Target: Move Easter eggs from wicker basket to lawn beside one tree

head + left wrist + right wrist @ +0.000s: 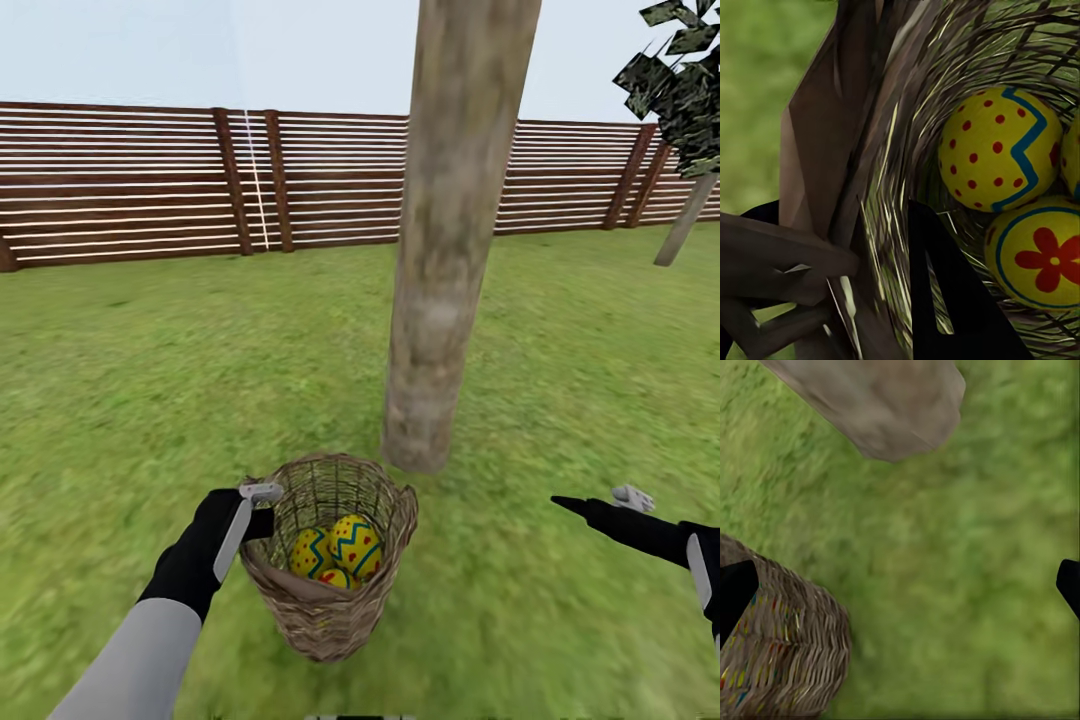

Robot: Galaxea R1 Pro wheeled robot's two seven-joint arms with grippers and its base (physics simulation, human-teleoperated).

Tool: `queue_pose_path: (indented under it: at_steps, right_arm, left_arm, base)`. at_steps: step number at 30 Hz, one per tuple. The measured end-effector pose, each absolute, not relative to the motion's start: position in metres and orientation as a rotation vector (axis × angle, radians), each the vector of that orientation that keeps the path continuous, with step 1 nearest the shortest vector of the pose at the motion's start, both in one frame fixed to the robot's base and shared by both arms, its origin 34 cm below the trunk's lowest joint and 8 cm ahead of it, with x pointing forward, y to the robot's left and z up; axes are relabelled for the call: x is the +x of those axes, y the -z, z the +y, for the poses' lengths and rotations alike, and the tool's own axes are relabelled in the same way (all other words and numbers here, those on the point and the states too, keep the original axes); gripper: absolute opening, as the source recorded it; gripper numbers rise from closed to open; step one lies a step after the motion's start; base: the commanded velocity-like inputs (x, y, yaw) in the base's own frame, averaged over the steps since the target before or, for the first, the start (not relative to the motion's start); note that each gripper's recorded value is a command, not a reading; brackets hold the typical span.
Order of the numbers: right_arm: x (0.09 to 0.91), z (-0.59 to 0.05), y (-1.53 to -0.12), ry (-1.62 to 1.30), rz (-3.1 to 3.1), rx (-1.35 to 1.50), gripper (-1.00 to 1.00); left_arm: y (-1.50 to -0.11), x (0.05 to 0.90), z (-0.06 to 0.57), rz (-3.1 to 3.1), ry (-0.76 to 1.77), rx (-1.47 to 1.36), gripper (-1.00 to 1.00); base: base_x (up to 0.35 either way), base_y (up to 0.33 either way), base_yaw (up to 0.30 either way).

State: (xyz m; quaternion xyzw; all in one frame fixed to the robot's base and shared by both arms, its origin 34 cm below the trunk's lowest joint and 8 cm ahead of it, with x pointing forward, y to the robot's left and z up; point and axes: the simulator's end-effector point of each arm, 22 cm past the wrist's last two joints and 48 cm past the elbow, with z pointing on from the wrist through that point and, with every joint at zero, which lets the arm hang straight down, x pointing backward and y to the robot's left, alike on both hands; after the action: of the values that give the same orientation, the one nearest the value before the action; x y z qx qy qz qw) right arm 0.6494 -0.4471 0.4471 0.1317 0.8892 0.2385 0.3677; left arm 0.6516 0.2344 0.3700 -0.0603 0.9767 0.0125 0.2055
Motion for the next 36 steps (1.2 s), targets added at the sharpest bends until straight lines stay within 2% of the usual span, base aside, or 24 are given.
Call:
queue_pose_path:
  at_steps: [14,15,17,36]
  right_arm:
    - [0.646,-0.447,-0.422,-0.609,2.328,0.353,1.00]
    - [0.646,-0.447,-0.422,-0.609,2.327,0.352,1.00]
    - [0.646,-0.447,-0.422,-0.609,2.328,0.352,1.00]
    - [0.648,-0.447,-0.434,-0.610,2.308,0.344,1.00]
  left_arm:
    - [-0.363,0.659,0.232,2.710,0.000,-0.195,-1.00]
    - [-0.363,0.659,0.232,2.710,0.001,-0.195,1.00]
    - [-0.336,0.638,0.232,2.791,-0.026,-0.181,1.00]
    - [-0.348,0.640,0.232,2.777,-0.025,-0.176,1.00]
  base:
    - [0.000,0.000,0.000]
    - [0.000,0.000,0.000]
    - [0.000,0.000,0.000]
    - [0.000,0.000,0.000]
